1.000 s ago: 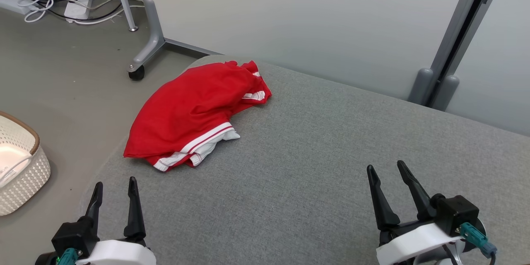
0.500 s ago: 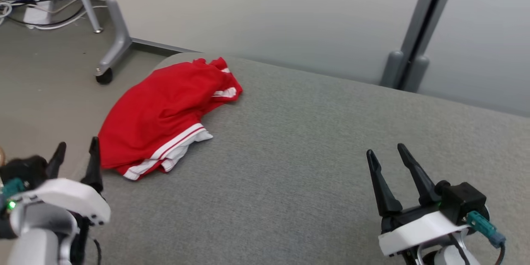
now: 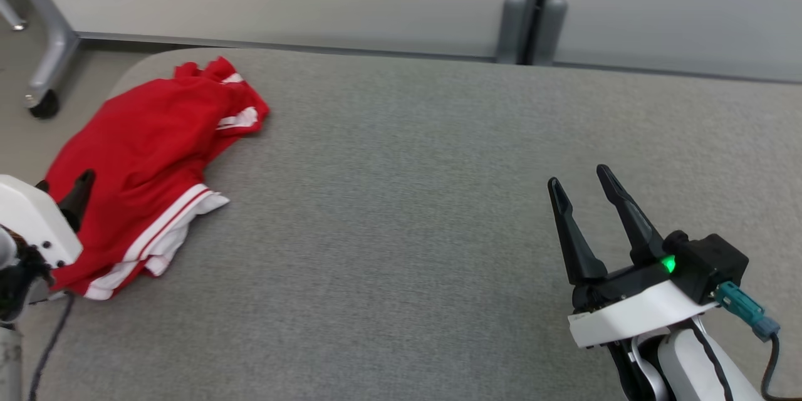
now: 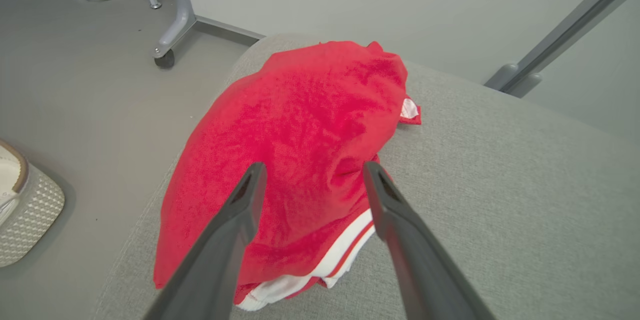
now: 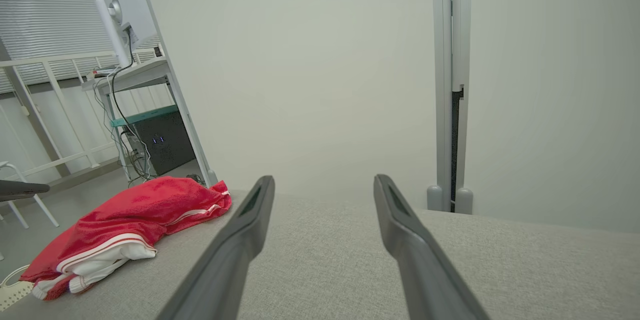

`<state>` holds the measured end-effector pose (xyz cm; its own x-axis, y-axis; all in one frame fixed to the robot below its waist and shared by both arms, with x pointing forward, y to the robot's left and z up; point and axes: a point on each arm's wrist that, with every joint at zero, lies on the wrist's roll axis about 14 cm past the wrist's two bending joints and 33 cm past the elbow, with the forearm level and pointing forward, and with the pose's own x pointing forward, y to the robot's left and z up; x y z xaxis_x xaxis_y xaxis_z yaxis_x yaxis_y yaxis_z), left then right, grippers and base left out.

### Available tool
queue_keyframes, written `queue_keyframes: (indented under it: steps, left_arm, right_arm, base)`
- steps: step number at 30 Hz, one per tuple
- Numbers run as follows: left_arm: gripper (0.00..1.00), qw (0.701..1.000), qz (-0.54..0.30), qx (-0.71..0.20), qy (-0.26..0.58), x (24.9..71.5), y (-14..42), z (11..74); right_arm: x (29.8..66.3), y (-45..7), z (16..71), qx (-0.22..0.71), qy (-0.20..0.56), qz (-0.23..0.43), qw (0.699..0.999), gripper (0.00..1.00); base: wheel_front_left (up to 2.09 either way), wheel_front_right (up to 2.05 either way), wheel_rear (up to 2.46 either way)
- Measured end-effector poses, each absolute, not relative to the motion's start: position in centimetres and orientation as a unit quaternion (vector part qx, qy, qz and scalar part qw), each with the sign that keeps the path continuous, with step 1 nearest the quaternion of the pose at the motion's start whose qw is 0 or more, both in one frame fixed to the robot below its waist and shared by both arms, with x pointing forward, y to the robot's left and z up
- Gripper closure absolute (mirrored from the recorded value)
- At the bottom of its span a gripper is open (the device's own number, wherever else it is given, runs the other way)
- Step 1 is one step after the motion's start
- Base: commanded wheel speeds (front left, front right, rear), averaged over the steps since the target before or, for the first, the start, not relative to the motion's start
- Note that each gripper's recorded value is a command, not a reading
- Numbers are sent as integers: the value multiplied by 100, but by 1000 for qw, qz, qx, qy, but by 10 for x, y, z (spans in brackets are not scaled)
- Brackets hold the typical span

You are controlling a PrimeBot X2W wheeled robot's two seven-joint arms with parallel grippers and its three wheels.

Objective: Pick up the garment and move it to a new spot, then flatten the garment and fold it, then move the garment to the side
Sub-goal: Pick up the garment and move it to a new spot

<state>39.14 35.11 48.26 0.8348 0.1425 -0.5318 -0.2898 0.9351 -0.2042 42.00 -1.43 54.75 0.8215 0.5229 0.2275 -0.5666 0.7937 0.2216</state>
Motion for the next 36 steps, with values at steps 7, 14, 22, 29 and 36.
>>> queue_keyframes:
  steps: [7, 14, 22, 29, 36]
  left_arm:
    - [0, 908, 92, -174, 369, 411, 333, 431]
    - [85, 884, 93, -193, 416, 417, 326, 402]
    - [100, 895, 96, -180, 396, 425, 331, 411]
    - [100, 930, 69, -127, 338, 441, 331, 459]
    - [100, 969, -9, -70, 238, 461, 296, 542]
  right_arm:
    - [429, -41, 545, 142, -80, 255, 953, 0]
    - [432, -60, 543, 141, -80, 230, 960, 0]
    - [430, -64, 549, 138, -88, 222, 961, 0]
    - [420, -65, 561, 140, -103, 218, 960, 0]
    - [401, -70, 577, 143, -122, 211, 959, 0]
  base:
    - [0, 0, 0]
    - [0, 0, 0]
    - [0, 0, 0]
    - [0, 0, 0]
    - [0, 0, 0]
